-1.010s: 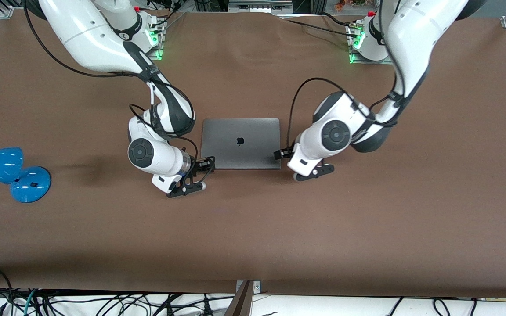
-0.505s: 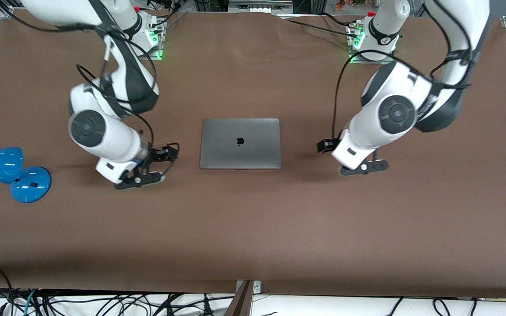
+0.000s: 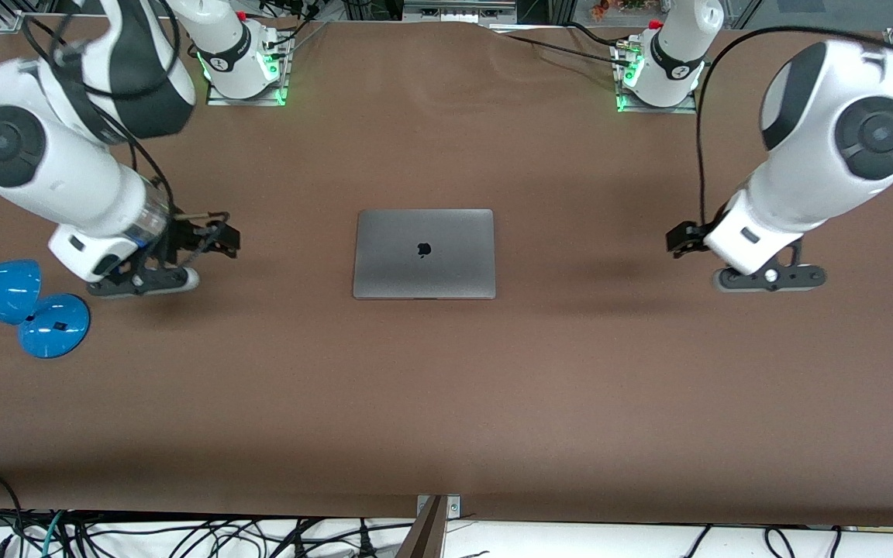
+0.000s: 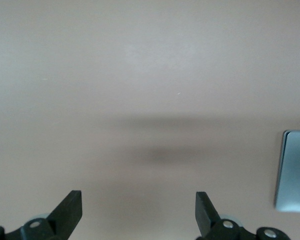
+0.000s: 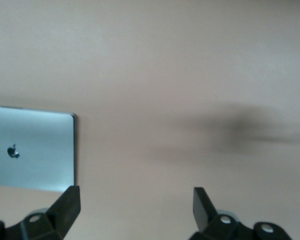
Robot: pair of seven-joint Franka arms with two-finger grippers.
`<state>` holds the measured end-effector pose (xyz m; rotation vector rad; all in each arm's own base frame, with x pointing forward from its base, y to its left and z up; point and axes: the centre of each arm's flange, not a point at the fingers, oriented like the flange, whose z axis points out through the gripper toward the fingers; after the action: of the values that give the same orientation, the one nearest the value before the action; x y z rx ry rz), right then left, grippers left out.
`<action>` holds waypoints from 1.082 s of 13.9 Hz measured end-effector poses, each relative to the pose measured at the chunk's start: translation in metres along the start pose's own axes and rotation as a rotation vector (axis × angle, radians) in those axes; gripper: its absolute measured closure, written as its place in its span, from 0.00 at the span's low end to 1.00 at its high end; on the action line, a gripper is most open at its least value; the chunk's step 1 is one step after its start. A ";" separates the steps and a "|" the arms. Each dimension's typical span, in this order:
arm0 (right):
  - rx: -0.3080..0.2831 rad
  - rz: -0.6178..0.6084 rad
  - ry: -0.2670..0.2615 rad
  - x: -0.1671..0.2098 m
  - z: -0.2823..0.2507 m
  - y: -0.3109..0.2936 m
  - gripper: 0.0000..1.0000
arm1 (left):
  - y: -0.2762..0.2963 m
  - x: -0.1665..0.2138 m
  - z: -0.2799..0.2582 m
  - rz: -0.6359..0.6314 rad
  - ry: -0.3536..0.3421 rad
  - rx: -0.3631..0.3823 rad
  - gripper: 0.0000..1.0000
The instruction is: Close laptop with both arms from behind
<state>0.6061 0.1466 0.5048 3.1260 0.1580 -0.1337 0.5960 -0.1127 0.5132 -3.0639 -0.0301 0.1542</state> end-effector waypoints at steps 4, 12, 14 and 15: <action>-0.013 0.031 0.021 -0.026 -0.045 0.018 0.00 | -0.040 -0.027 -0.042 0.042 0.000 -0.008 0.00; -0.025 0.123 -0.025 -0.051 -0.068 0.070 0.00 | -0.087 -0.058 -0.076 0.103 -0.015 -0.079 0.00; -0.027 0.126 -0.024 -0.056 -0.073 0.071 0.00 | -0.084 -0.060 -0.077 0.109 -0.014 -0.078 0.00; -0.028 0.129 -0.031 -0.059 -0.075 0.072 0.00 | -0.081 -0.060 -0.076 0.114 -0.016 -0.077 0.00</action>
<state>0.5615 0.0702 0.5849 3.0923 -0.0415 -0.1767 0.5424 -0.0383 0.6010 -3.1422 0.1408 0.1883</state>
